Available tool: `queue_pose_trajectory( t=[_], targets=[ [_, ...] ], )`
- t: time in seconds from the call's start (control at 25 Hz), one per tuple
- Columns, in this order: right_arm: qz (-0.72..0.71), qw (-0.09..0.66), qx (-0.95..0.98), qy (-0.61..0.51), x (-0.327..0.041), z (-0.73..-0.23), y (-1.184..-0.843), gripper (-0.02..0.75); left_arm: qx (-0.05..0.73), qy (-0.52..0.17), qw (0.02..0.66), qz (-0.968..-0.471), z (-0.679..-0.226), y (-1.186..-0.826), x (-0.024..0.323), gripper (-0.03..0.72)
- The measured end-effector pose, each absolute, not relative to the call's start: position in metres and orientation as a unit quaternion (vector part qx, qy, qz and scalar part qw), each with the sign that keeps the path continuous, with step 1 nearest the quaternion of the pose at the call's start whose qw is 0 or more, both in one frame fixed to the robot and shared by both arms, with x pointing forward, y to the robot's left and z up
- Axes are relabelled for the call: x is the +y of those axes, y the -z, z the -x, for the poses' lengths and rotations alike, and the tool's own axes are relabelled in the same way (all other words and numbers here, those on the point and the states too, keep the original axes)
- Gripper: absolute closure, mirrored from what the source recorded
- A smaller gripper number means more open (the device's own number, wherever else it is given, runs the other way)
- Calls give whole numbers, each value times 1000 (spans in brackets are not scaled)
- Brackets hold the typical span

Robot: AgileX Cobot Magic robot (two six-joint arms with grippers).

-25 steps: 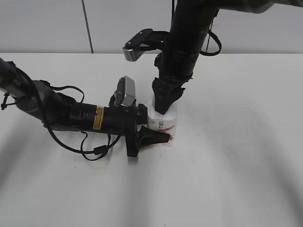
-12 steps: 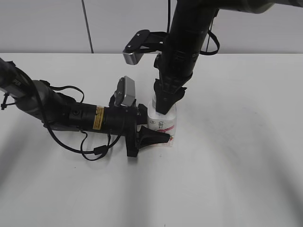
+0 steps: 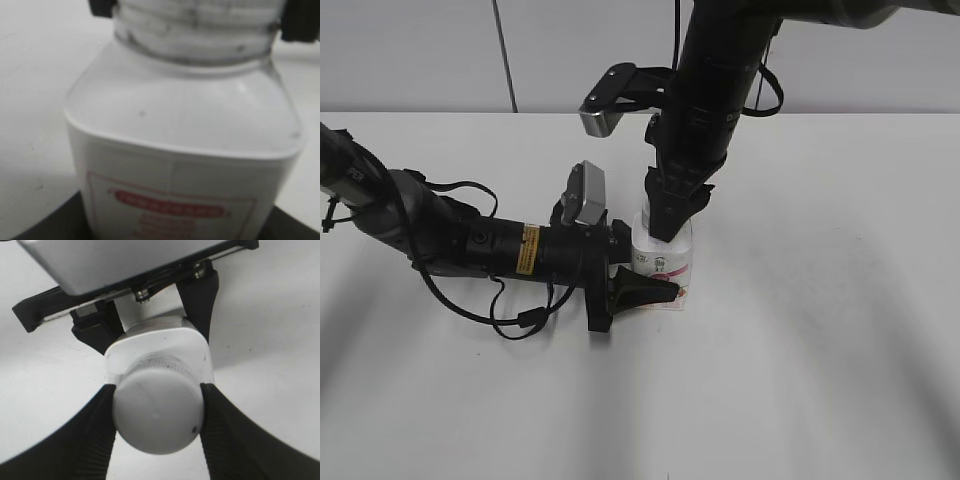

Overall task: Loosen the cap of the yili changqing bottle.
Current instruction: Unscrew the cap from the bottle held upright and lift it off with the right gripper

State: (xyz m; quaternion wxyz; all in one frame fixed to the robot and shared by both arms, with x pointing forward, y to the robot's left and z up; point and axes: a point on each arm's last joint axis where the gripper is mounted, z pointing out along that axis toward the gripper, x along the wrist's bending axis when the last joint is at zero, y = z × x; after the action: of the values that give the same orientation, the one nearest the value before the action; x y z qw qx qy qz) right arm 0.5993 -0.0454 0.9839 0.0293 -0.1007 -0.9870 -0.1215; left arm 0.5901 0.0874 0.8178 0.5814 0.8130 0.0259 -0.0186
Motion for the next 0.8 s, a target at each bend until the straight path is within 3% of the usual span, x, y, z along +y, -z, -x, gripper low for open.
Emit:
queue_pose_trajectory(
  t=[0.2,0.52,0.8],
  targets=[
    [98,28,-987,122,-45,-599,-984,316,26,19,581,-813,-590,-818,87,301],
    [98,33,-987,126,-45,-599,-984,170,28,20,581,-813,-590,-818,87,302],
    [111,21,-984,134,-47,-596,-999,155,28,20,582,-813,-590,-818,87,302]
  ],
)
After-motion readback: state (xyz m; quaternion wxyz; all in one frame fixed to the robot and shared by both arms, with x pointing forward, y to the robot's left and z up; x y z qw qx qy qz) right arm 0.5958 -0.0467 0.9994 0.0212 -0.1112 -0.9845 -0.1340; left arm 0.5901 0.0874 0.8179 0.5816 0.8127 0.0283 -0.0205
